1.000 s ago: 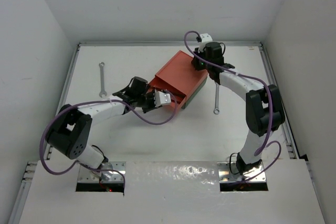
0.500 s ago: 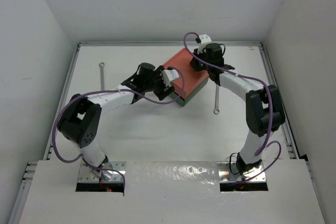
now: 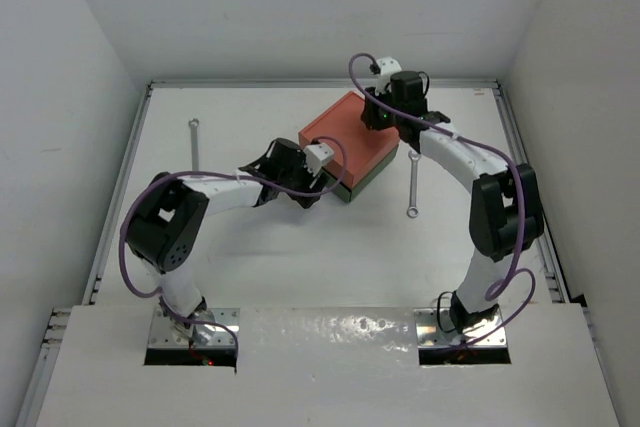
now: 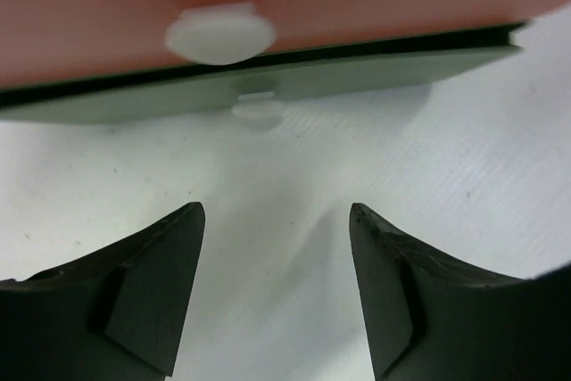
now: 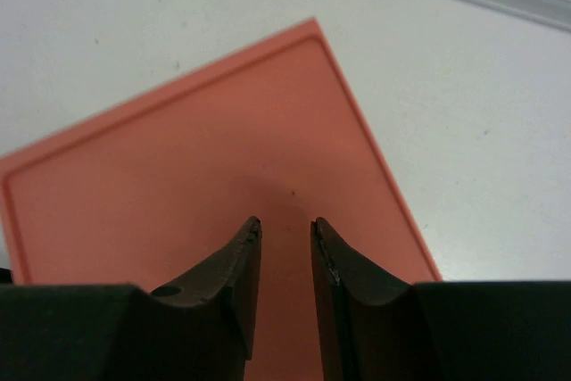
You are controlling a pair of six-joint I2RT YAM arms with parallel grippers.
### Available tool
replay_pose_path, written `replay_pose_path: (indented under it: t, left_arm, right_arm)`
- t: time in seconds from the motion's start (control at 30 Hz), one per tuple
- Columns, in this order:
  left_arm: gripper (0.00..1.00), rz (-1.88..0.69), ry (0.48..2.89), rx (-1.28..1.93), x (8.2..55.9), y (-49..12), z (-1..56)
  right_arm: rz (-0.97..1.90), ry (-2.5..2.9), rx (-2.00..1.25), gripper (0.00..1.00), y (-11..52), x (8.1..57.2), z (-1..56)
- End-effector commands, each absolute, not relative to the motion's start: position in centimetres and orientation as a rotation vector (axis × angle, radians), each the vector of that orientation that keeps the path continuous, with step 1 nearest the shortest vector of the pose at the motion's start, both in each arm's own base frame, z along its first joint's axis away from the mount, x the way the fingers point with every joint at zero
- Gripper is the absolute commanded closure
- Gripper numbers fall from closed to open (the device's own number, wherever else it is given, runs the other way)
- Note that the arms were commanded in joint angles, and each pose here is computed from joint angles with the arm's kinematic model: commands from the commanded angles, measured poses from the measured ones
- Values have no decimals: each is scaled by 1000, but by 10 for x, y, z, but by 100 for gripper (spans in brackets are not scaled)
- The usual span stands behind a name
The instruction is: Sort the tools into containers
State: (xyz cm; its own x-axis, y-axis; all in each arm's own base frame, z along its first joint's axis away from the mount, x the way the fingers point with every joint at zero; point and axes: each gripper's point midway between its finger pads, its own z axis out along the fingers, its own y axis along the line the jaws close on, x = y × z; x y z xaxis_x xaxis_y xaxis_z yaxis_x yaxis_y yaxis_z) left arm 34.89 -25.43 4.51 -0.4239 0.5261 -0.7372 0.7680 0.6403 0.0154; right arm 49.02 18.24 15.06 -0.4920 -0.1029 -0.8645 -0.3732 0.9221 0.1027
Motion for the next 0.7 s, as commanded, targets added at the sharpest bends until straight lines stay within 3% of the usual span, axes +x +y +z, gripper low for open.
replay_pose_path:
  t: [0.0, 0.13, 0.23, 0.37, 0.67]
  left_arm:
    - [36, -424, 2113, 803, 371, -263, 63]
    - [39, -439, 2108, 741, 377, -267, 60]
    - [39, -451, 2090, 718, 382, -271, 60]
    - [39, -458, 2055, 719, 389, -276, 61]
    - [42, -424, 1980, 714, 402, -278, 66]
  right_arm:
    - [280, 2030, -372, 70, 177, 501, 192]
    - [284, 2007, -326, 59, 170, 507, 212]
    - [267, 2028, -274, 44, 157, 514, 210]
    - [254, 2060, -236, 32, 142, 527, 193]
    - [386, 2085, -287, 30, 158, 543, 156]
